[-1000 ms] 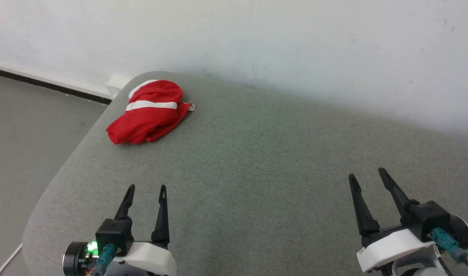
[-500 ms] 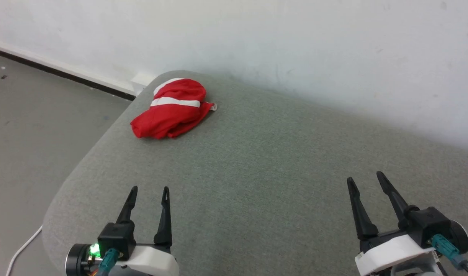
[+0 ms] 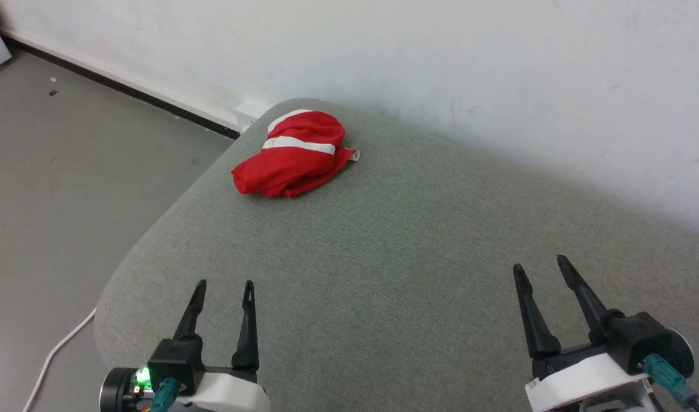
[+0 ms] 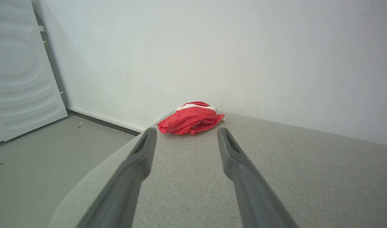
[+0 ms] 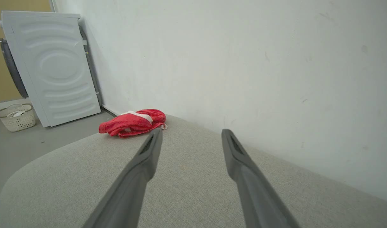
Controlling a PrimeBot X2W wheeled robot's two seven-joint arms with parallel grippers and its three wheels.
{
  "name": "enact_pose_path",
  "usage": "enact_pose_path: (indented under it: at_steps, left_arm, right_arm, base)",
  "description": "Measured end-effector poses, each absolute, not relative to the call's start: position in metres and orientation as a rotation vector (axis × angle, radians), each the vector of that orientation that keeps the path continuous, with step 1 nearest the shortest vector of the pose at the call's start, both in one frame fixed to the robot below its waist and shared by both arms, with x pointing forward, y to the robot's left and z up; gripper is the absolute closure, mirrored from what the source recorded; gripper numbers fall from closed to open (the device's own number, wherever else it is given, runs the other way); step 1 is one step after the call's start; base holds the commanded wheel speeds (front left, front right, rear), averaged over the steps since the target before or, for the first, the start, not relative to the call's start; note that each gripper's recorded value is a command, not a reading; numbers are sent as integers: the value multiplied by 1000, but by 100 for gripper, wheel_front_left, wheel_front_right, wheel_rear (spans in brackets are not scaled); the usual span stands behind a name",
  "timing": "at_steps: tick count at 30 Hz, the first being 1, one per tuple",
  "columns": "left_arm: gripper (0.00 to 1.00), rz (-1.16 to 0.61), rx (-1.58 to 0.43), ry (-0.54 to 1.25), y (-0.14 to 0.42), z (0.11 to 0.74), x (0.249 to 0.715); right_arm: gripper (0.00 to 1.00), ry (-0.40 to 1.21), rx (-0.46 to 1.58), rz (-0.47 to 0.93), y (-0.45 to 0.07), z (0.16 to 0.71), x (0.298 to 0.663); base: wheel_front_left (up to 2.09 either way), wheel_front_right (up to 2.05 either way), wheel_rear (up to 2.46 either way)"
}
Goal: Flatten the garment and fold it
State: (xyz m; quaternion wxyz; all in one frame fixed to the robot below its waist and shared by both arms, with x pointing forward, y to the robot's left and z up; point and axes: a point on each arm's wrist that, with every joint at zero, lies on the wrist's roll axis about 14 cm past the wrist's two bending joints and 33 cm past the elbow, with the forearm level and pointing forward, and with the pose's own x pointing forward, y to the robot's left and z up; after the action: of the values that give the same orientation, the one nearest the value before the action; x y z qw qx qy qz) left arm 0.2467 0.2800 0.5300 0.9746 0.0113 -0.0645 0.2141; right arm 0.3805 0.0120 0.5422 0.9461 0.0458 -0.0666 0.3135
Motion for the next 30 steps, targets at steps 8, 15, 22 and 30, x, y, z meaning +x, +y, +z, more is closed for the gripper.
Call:
enact_pose_path:
  at_steps: [8, 15, 22, 30]
  left_arm:
    - [0, 472, 25, -145, 286, 532, 236]
    - [0, 502, 25, -166, 291, 535, 228]
    - [0, 528, 24, -179, 293, 537, 221]
    - [0, 548, 25, -167, 293, 532, 215]
  right_arm:
    - [0, -145, 105, 681, 26, 544, 378]
    - [0, -152, 119, 710, 36, 544, 377]
    - [0, -155, 129, 738, 46, 543, 376]
    - [0, -152, 146, 756, 53, 541, 376]
  base:
    - [0, 0, 0]
    - [0, 0, 0]
    - [0, 0, 0]
    - [0, 0, 0]
